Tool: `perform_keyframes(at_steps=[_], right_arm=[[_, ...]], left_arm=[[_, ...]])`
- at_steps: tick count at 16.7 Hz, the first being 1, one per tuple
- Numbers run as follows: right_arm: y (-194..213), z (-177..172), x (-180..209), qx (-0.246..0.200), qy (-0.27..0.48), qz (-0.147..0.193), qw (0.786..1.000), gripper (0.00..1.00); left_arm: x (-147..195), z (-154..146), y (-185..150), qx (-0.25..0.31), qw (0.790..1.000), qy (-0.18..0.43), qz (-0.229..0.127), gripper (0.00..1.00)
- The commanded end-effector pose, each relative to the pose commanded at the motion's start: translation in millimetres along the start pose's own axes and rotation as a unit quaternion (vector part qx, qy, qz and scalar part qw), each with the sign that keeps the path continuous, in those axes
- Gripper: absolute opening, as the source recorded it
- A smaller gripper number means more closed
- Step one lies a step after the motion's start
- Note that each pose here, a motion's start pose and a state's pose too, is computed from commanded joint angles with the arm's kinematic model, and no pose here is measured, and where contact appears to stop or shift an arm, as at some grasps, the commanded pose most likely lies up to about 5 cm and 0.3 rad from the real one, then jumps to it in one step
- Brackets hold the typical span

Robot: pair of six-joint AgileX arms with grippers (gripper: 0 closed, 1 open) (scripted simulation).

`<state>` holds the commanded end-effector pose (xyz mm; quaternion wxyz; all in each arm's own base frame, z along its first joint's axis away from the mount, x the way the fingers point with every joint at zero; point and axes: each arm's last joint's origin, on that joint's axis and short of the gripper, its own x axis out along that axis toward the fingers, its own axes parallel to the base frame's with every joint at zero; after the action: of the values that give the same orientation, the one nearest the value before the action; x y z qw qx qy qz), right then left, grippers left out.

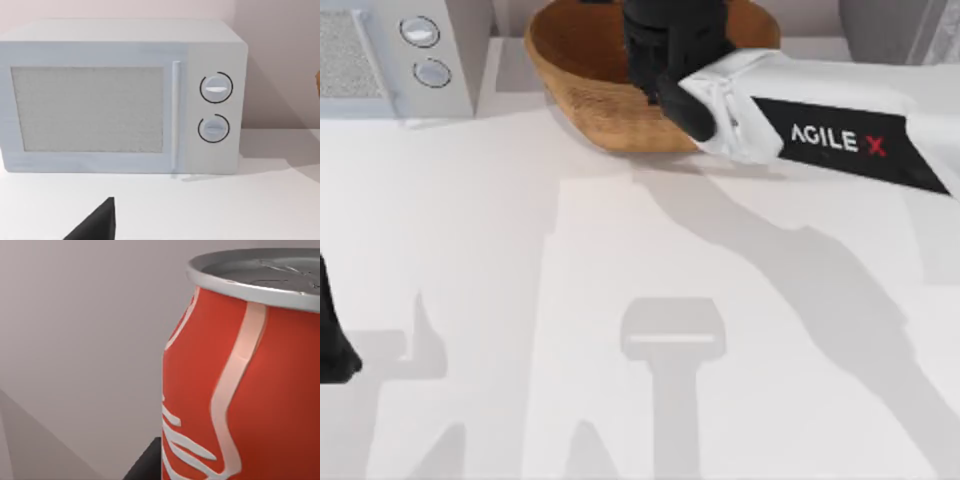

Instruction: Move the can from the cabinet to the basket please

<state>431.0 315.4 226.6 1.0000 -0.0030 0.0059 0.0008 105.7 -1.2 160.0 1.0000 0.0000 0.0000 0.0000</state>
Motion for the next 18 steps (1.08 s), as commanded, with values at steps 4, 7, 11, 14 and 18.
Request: perform_keyframes(at_steps=[4, 7, 11, 14, 18], right_arm=[[3, -3, 16, 0.004, -0.006, 0.001, 1.000, 0.00], [2, -5, 21, 0.003, -0.005, 0.000, 1.000, 0.00], [2, -5, 21, 0.003, -0.005, 0.000, 1.000, 0.15], [2, -5, 21, 0.003, -0.005, 0.000, 1.000, 0.38], [2, -5, 21, 0.003, -0.005, 0.000, 1.000, 0.68]], left_arm=[[0, 0, 0, 0.000, 1.000, 0.000, 0.000, 1.00], [0, 0, 0, 0.000, 1.000, 0.000, 0.000, 1.00], [0, 0, 0, 0.000, 1.000, 0.000, 0.000, 1.00], [0, 0, 0, 0.000, 1.000, 0.000, 0.000, 1.00], [0, 0, 0, 0.000, 1.000, 0.000, 0.000, 1.00]])
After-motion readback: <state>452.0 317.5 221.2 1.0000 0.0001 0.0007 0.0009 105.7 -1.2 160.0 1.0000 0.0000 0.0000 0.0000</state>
